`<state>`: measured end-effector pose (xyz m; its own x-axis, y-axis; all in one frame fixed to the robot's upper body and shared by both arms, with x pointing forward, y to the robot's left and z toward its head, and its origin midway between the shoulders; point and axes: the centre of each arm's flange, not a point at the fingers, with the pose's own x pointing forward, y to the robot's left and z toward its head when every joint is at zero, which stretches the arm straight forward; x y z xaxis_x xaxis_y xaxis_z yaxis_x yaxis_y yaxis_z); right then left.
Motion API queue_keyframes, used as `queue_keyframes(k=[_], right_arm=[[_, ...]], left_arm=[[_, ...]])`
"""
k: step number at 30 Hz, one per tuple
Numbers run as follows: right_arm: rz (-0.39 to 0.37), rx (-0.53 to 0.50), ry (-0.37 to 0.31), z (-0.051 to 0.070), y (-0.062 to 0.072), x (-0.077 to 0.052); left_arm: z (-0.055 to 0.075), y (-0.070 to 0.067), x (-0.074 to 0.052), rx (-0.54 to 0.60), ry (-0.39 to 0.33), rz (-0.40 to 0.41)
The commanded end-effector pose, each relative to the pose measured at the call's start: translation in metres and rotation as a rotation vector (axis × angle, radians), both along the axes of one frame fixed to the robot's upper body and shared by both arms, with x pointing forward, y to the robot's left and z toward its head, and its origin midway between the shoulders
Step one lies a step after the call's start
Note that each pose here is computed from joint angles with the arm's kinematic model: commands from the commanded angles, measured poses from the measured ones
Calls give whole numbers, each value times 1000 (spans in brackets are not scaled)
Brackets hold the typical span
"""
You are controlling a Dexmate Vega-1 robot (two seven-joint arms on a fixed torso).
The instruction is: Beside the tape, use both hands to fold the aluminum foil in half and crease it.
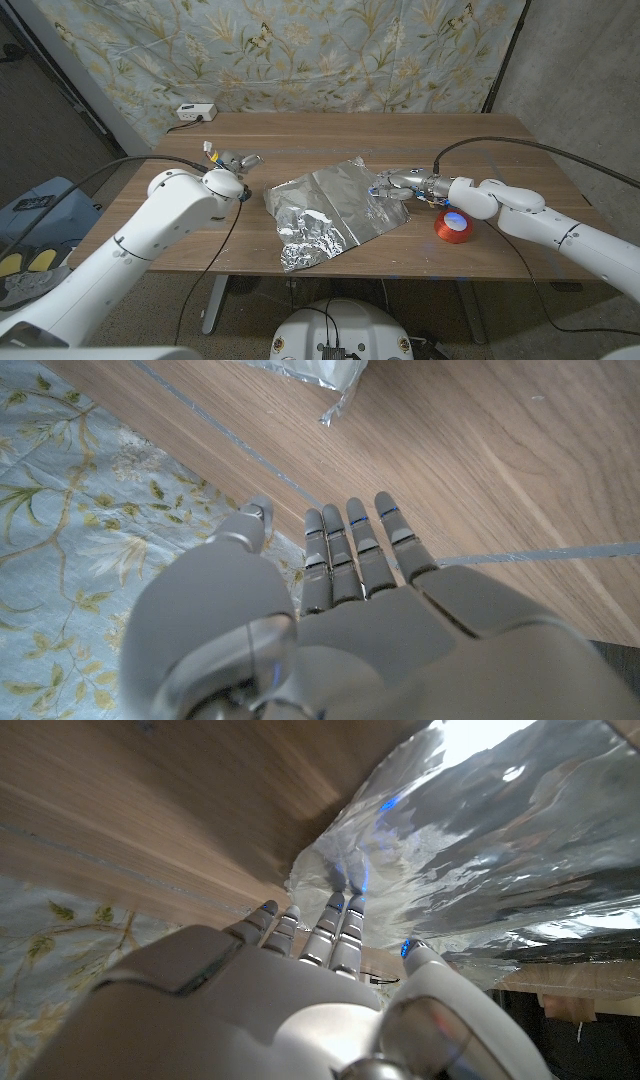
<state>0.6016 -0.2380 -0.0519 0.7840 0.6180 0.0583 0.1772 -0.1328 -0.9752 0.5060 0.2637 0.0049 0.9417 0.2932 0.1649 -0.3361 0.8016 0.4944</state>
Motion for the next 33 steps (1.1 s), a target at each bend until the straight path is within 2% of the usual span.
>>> queue_keyframes(k=[1, 8, 13, 26, 33], right_arm=[[-1, 12, 8, -4, -3, 0], [5, 15, 6, -4, -5, 1], [8, 20, 7, -5, -6, 3], [11, 24, 12, -6, -11, 4], [13, 32, 13, -6, -14, 4]], left_arm=[[-3, -2, -1, 55, 37, 16], [-10, -4, 0, 85, 100, 79], [-13, -4, 3, 105, 135, 91], [-10, -10, 10, 141, 142, 116], [-10, -15, 16, 146, 173, 107]])
